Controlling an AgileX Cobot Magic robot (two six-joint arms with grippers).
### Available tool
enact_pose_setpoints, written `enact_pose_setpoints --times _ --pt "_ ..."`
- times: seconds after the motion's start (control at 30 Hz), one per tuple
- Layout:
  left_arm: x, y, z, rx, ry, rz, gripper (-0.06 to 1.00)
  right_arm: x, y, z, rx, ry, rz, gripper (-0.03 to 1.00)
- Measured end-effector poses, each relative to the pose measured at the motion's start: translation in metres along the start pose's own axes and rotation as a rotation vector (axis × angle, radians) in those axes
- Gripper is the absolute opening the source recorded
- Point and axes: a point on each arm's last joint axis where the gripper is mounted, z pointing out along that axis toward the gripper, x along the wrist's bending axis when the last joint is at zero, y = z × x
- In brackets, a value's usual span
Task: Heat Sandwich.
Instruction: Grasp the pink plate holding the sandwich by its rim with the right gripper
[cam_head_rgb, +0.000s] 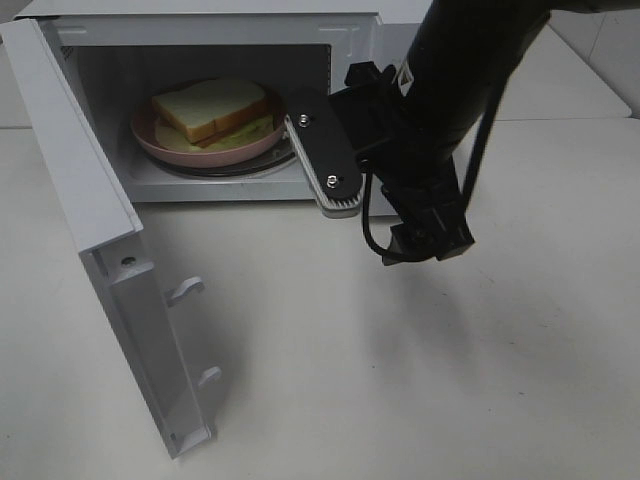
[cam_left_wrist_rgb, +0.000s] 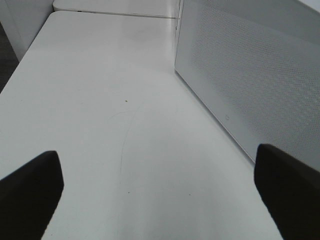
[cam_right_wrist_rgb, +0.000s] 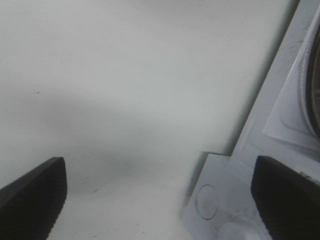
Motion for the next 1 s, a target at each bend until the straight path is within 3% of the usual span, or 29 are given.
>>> enact_pose_setpoints --times 0.7,1.0 --pt "0.0 0.0 0.0 0.0 0.0 0.0 0.98 -0.077 0.028 0.051 -0.042 -0.153 -0.008 0.98" --pt "0.0 0.0 0.0 0.0 0.0 0.0 0.98 -0.097 0.036 0.086 -0.045 -0.153 0.02 0.98"
